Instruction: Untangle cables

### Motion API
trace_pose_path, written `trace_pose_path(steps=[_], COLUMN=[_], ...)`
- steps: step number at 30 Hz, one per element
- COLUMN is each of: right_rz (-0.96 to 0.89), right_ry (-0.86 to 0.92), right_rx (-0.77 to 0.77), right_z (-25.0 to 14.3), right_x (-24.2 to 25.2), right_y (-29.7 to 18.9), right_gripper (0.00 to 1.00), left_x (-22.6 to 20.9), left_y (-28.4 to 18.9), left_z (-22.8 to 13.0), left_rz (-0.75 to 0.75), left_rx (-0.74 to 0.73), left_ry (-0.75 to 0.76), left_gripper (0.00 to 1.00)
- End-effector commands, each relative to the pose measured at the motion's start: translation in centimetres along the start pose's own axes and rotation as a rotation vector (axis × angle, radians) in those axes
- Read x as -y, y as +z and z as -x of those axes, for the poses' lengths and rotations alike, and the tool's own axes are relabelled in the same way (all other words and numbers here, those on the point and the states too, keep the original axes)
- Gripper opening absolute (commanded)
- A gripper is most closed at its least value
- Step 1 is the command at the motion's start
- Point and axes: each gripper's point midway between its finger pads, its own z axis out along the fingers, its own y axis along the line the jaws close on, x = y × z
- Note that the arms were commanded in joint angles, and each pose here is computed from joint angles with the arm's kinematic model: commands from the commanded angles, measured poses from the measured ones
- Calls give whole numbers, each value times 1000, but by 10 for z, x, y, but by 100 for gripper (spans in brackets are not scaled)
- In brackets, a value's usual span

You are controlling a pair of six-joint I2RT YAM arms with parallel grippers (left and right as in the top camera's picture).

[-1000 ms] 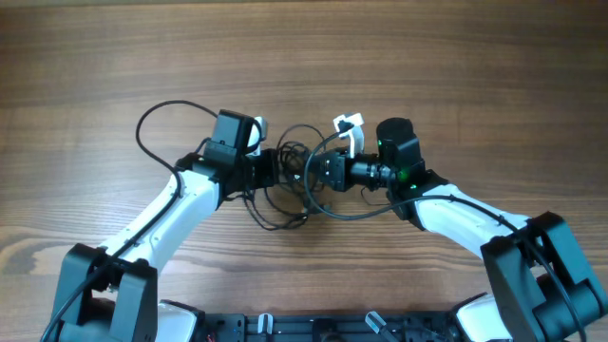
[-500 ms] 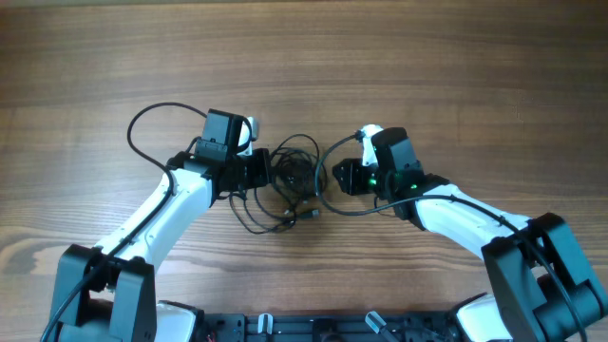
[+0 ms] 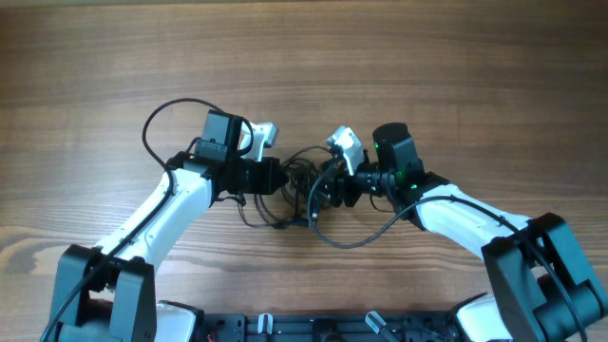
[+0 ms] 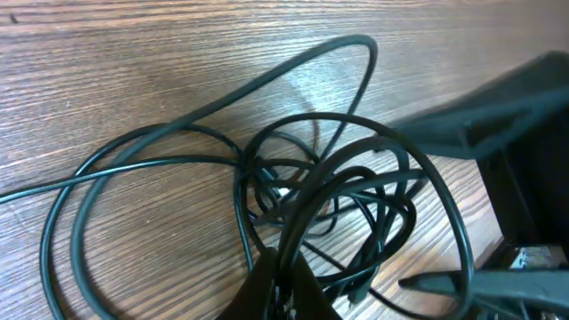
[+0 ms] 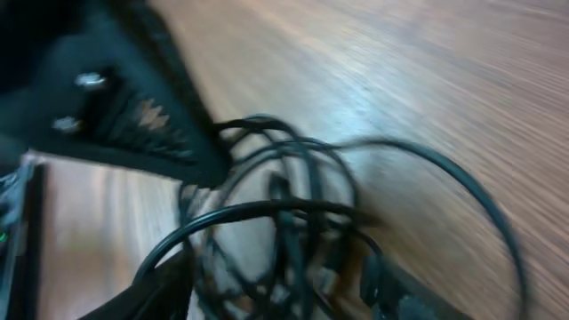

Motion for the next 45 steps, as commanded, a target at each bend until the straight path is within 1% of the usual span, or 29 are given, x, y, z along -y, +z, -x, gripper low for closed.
trace_pose_path(steps=[1, 3, 4, 5, 8, 10, 15, 18, 21, 25, 33, 35, 36, 37, 40, 43, 45], right_rz=[93, 48, 15, -13, -152, -205, -316, -407, -450, -449, -449, -450, -413, -341, -114, -34, 10], right_ry=[-83, -67, -40, -13, 98, 134, 194, 228, 247, 256, 263, 287, 295, 264, 125, 97, 81], right_rx=[22, 12, 4, -3, -38, -58, -144, -219, -265, -280, -292, -287, -281, -278, -259, -231, -198], right_z=[7, 5, 3, 2, -9, -15, -40, -60, -72, -76, -80, -79, -78, -75, -66, -59, -51], right_x=[-19, -11, -5, 0, 23, 31, 47, 58, 62, 61, 60, 60, 54, 44, 11, -1, -8], right_y=[-3, -2, -2, -2, -4, -6, -13, -22, -27, -28, -29, -29, -26, -21, -11, -9, -7], right_gripper=[35, 14, 8, 7, 8, 7, 6, 6, 4, 5, 7, 6, 4, 4, 5, 7, 8], left_x=[7, 6, 6, 6, 5, 2, -12, -22, -32, -40, -42, -41, -37, -30, -21, -19, -18], left_y=[-2, -2, -2, -2, -2, -2, -5, -11, -16, -21, -22, -22, -22, -21, -19, -17, -17], left_z=[0, 0, 0, 0, 1, 2, 4, 7, 10, 13, 13, 13, 12, 11, 7, 5, 5], left_rz=[-35, -31, -31, -31, -26, -7, 51, 64, 72, 80, 81, 79, 56, 17, -20, -19, -20], left_rx=[4, 5, 5, 5, 7, 12, 23, 36, 55, 70, 72, 72, 68, 59, 36, 28, 26], left_ry=[36, 35, 35, 35, 36, 36, 18, -20, -78, -125, -158, -169, -174, -174, -171, -164, -161], left_gripper=[4, 4, 4, 4, 4, 4, 4, 4, 4, 4, 4, 4, 4, 4, 4, 9, 10])
